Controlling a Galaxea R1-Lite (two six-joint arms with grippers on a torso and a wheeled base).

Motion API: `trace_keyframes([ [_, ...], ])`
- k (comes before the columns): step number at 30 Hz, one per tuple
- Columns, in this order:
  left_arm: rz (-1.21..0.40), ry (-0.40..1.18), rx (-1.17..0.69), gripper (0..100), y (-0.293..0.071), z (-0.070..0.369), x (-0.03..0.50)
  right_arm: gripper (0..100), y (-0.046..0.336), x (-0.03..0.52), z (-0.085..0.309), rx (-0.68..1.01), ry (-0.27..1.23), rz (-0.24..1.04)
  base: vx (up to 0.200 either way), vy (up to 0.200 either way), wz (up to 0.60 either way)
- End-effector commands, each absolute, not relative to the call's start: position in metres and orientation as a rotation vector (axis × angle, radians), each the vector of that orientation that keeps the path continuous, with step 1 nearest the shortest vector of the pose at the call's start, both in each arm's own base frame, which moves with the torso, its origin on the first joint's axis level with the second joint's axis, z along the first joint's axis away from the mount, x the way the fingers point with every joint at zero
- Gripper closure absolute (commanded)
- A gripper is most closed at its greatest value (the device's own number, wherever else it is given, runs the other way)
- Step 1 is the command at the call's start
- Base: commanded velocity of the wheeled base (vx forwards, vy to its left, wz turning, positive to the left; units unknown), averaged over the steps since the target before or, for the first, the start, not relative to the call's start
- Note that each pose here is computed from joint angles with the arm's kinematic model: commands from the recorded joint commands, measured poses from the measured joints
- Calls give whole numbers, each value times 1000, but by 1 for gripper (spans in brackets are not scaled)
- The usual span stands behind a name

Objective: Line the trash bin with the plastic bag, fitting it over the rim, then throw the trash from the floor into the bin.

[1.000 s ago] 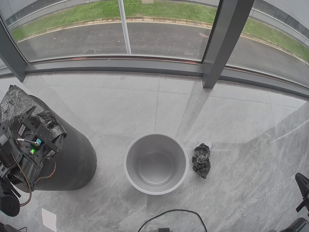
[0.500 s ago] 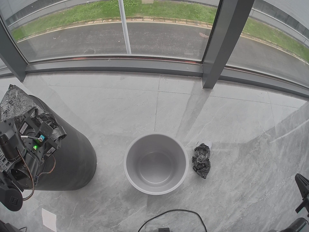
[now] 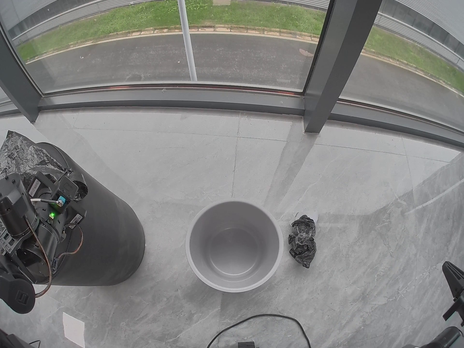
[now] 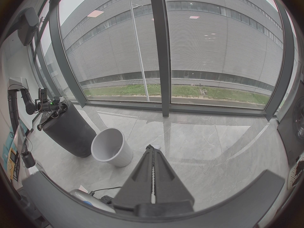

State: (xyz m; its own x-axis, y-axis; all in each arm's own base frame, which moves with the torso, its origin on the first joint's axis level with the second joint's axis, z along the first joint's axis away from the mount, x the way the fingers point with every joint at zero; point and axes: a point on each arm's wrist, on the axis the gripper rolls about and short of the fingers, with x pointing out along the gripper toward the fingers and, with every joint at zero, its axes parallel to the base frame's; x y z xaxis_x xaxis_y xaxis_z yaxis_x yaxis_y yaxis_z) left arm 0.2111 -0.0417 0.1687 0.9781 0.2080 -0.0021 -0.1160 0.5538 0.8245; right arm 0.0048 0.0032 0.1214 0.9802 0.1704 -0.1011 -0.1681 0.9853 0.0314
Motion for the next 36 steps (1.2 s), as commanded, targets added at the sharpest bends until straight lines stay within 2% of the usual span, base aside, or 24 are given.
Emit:
trace_keyframes([
  [1,199,80,935,100,-43,172,211,100,3,5,126,22,88,172,0,0,0],
  [4,209,47,905,100,-44,178,213,100,3,5,130,22,71,173,0,0,0],
  [5,234,-73,784,100,-50,202,221,100,3,4,147,36,28,181,0,0,0],
  [10,168,-342,216,100,-76,266,239,100,6,16,196,199,-1,263,0,0,0],
  [11,168,-342,216,100,-76,266,239,100,6,16,196,199,-1,263,0,0,0],
  [13,90,-418,-70,100,-85,300,234,100,8,39,229,343,36,296,0,0,0],
  [14,90,-418,-70,100,-85,300,234,100,8,39,229,343,36,296,0,0,0],
  [15,20,-386,-270,100,-86,318,218,100,12,66,248,427,95,327,0,0,0],
  [18,-106,-274,-549,100,-82,347,191,100,25,110,260,502,174,368,0,0,0],
  [19,-130,-252,-588,100,-82,352,188,100,27,116,260,509,184,375,0,0,0],
  [22,-362,-59,-843,100,-73,387,164,100,54,155,254,516,292,458,0,0,0],
  [27,-495,72,-1055,100,-56,422,145,100,110,179,239,462,351,484,0,0,0],
  [31,-601,204,-1128,100,-56,424,136,100,154,190,222,417,344,494,0,0,0],
  [36,-698,295,-1159,100,-56,419,125,100,173,183,211,332,371,561,0,0,0],
])
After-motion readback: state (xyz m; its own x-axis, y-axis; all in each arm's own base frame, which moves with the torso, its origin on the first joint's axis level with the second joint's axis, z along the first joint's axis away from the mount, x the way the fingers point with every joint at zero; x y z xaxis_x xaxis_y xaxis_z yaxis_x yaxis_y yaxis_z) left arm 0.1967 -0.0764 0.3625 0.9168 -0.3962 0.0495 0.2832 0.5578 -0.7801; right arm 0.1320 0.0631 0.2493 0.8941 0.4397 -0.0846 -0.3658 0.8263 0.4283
